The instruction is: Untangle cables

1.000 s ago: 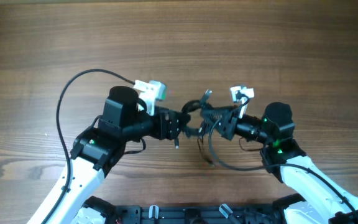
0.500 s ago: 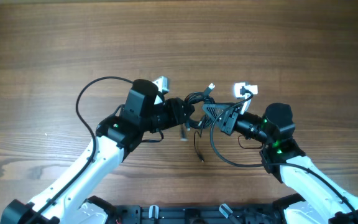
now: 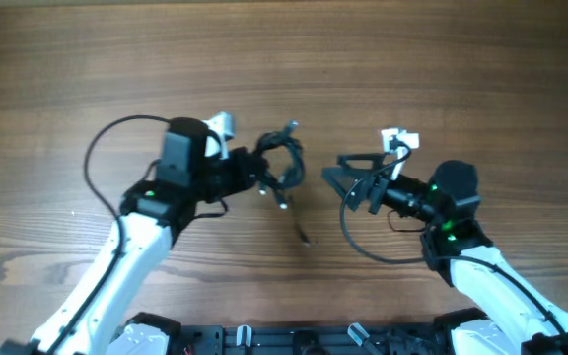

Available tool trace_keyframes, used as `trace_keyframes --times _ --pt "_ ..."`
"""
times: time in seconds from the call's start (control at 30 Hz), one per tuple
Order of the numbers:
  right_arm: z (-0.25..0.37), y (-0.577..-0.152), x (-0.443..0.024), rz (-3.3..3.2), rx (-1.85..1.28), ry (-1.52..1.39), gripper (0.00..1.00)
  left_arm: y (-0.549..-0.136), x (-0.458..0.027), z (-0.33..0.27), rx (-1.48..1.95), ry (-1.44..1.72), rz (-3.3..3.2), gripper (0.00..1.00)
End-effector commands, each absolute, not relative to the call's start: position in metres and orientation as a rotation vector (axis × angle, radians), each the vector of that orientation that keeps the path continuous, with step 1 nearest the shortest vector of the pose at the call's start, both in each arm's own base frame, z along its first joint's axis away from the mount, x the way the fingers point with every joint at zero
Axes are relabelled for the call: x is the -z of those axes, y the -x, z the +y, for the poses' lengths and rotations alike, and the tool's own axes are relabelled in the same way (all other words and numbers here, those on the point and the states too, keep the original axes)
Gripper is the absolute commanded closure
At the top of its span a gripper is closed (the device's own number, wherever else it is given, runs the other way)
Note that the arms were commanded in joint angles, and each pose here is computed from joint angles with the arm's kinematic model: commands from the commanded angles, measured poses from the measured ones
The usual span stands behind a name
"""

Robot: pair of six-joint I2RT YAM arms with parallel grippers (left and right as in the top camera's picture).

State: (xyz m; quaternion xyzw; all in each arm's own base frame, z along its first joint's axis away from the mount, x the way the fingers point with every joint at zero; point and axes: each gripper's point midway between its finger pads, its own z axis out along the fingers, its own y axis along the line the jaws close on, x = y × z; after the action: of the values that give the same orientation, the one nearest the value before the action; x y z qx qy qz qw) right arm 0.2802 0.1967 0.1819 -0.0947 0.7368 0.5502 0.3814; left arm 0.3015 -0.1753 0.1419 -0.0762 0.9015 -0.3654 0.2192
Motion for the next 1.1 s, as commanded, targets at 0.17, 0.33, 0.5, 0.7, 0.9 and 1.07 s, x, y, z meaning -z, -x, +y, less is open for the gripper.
trace_keyframes --times 0.17,0.33,0.5,0.7,0.9,1.07 --pt "0.219 -0.262 -0.214 1.774 -1.526 0.344 0.33 -0.293 -0.152 -0.17 0.838 -0.245 2.415 0.96" --pt "0.23 -0.271 -0.219 1.74 -1.46 0.275 0.57 -0.285 -0.149 -0.179 0.842 -0.315 2.424 0.96" --pt "0.234 -0.276 -0.219 1.731 -1.416 0.216 0.7 -0.276 -0.149 -0.192 0.852 -0.401 2.418 0.96" --pt "0.238 -0.273 -0.218 1.727 -1.398 0.255 0.86 -0.268 -0.147 -0.201 0.866 -0.441 2.43 0.96" --pt "0.232 -0.284 -0.209 1.746 -1.309 0.218 0.66 -0.265 -0.143 -0.198 0.854 -0.431 2.454 0.96" --pt "0.234 -0.28 -0.21 1.748 -1.338 0.234 0.75 -0.265 -0.143 -0.198 0.856 -0.432 2.454 0.96"
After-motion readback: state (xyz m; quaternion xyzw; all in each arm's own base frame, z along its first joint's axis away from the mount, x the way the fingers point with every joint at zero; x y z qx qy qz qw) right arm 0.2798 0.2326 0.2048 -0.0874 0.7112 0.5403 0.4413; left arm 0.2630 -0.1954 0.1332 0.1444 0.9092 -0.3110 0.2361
